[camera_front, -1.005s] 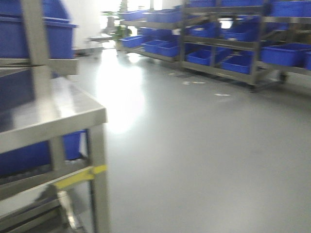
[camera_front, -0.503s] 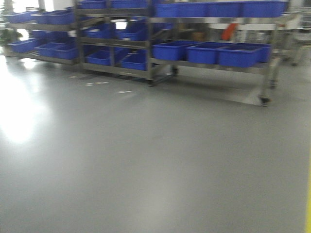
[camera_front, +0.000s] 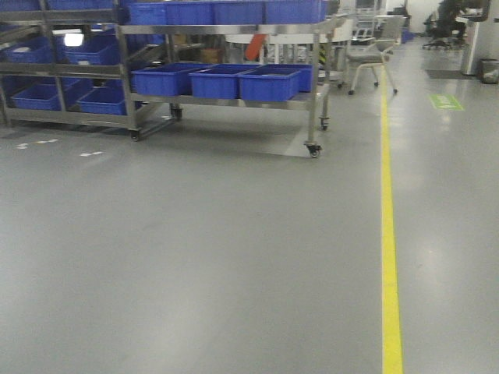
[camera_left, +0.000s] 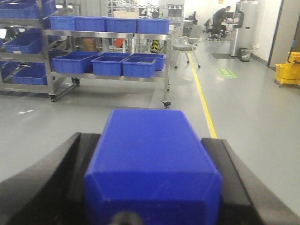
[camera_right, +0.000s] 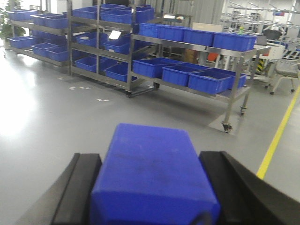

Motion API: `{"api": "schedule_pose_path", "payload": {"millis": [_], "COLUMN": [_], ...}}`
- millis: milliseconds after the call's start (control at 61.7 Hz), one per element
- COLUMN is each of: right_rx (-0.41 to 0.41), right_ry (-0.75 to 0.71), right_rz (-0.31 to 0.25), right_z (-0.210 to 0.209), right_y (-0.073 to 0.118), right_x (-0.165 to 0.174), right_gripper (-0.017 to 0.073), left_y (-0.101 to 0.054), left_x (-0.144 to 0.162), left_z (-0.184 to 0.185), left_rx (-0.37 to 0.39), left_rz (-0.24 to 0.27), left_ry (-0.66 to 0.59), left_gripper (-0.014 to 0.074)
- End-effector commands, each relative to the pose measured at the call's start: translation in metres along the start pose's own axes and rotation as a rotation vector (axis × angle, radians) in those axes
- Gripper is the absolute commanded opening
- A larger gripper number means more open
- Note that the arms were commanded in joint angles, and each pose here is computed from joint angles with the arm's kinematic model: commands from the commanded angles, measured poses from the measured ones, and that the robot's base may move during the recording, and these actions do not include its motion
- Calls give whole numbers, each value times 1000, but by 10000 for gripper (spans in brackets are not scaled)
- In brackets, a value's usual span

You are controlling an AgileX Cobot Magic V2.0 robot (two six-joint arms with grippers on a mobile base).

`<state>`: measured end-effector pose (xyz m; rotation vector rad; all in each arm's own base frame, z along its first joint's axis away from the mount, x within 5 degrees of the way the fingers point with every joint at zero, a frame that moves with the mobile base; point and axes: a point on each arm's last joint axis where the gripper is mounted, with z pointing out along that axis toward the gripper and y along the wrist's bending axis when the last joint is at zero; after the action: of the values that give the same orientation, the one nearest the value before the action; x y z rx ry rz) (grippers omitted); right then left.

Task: Pick and sort blue part to right shelf
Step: 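Drive the base away from the table holding both blocks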

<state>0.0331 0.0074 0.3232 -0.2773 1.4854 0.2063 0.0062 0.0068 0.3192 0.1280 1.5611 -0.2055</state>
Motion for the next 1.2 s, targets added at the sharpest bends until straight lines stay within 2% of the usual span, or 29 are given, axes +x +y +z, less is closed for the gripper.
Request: {"api": "schedule_pose_path", "payload": {"millis": [0,1184], "right_rx": [-1,-1], "right_ry": [-111,-110], "right_rz": [-23,-23], "right_z": [-1,-1], "right_y": [0,0], "right_x": [-17,-17], "right_gripper": [190,190], "left_y": [-1,-1], "left_x": [-15,-15], "left_z": [-3,-2], "left_rx": [14,13], "left_rz": [3,3], "left_ry": [-100,-94], "left_gripper": [333,333]}}
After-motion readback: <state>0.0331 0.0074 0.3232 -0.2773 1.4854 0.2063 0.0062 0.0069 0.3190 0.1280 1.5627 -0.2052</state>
